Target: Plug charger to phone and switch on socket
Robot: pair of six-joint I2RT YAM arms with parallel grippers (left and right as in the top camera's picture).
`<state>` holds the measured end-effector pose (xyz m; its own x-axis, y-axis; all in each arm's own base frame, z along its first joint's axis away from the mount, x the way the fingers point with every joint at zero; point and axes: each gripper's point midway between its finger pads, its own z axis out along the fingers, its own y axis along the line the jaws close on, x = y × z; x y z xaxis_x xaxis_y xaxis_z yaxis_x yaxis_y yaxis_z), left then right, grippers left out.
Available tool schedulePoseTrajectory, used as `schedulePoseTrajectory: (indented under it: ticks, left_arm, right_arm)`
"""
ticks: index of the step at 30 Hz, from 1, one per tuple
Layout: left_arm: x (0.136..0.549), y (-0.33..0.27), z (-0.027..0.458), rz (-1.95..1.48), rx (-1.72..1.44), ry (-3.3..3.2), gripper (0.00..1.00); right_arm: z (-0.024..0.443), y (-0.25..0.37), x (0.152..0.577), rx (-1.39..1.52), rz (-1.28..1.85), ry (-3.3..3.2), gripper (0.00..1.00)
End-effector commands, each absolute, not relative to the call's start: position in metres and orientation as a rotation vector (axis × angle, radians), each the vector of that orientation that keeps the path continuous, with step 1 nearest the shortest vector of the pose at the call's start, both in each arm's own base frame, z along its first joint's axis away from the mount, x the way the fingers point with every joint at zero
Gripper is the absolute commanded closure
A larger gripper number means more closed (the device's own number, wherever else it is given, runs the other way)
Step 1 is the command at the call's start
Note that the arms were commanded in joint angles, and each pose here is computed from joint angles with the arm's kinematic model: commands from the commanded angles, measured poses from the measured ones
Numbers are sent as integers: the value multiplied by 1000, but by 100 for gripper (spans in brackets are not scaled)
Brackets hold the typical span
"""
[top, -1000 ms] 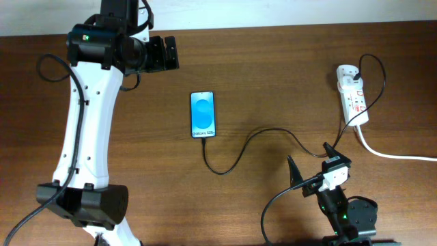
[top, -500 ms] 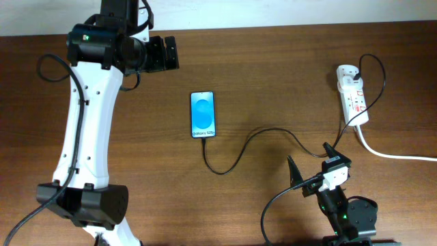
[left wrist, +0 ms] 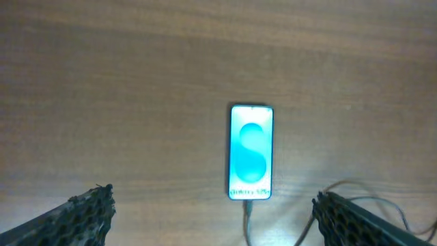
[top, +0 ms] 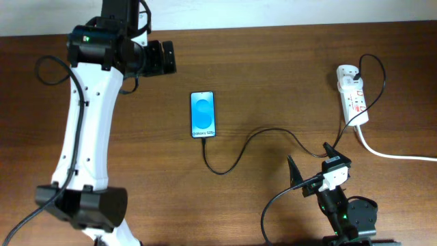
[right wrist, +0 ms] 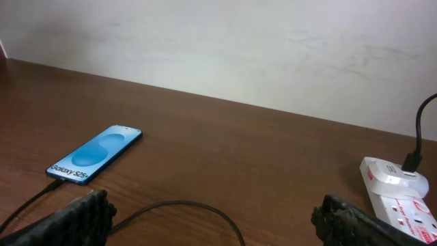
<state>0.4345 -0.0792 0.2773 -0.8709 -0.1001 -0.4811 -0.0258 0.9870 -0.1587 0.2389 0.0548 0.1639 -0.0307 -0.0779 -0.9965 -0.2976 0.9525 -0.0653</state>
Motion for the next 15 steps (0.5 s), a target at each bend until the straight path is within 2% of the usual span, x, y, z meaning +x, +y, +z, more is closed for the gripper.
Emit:
schedulePoseTrajectory:
  ticks: [1, 5, 10, 15]
  left_arm:
    - [411, -69, 309, -179, -80, 2483, 1]
    - [393, -62, 308, -169, -48, 2352, 1]
    - [344, -53, 290, -126, 89, 2170, 1]
    - [316, -50, 280, -86, 184, 2026, 1]
  right_arm:
    - [162, 55, 239, -288, 184, 1601, 2]
    - [162, 55, 239, -288, 184, 1601, 2]
    - [162, 55, 239, -288, 184, 1601, 2]
    - [162, 55, 239, -288, 184, 1601, 2]
